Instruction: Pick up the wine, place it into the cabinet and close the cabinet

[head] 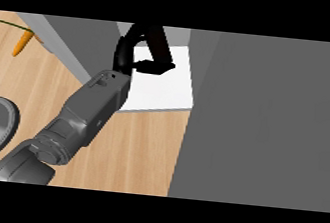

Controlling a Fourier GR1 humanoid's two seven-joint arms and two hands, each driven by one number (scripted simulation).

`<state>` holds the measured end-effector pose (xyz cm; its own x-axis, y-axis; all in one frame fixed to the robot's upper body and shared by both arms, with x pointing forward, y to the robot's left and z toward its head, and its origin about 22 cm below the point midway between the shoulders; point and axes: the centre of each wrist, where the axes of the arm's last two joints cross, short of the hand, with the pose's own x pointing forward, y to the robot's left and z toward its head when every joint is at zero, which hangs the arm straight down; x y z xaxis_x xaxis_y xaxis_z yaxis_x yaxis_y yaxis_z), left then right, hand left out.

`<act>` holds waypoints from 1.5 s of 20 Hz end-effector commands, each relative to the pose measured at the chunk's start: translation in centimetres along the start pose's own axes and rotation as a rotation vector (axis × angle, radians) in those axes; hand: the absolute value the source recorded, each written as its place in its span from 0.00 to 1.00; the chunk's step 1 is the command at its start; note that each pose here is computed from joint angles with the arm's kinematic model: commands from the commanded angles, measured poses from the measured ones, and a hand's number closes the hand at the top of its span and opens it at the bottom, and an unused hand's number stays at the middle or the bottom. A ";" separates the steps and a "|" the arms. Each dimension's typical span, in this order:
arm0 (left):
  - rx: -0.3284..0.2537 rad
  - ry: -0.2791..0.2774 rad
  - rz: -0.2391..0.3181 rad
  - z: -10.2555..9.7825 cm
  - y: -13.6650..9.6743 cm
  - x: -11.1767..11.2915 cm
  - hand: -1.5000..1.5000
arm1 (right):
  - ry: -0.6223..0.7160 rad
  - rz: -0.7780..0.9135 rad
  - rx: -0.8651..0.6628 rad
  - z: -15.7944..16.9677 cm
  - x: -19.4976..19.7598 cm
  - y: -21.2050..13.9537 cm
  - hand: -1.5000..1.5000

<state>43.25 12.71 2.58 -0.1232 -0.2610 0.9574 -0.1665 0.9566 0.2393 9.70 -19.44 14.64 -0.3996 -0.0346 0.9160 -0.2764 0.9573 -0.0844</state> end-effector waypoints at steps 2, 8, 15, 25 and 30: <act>0.067 -0.004 -0.043 -0.8 0.9 0.6 0.00 | -0.016 -0.100 0.012 0.6 2.0 0.1 0.00; -0.055 -0.078 0.114 -1.4 0.8 1.7 0.00 | -0.023 -0.084 0.012 0.8 2.8 0.0 0.00; -0.127 -0.129 0.324 -1.5 -1.9 4.2 1.00 | -0.013 -0.077 0.007 1.1 3.3 -0.2 0.00; -0.241 -0.135 0.425 -1.8 -2.3 5.4 0.00 | -0.003 -0.081 -0.012 1.4 4.8 -0.6 0.00; -0.277 -0.129 0.446 -1.3 -3.5 6.0 0.00 | 0.023 -0.084 -0.061 1.7 4.7 -0.6 0.00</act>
<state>44.43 8.69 7.19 -0.2537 0.1542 0.9549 0.1640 0.9798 -0.1146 9.01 -20.28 14.50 -0.3623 -0.0032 0.9321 -0.2342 0.9682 -0.0877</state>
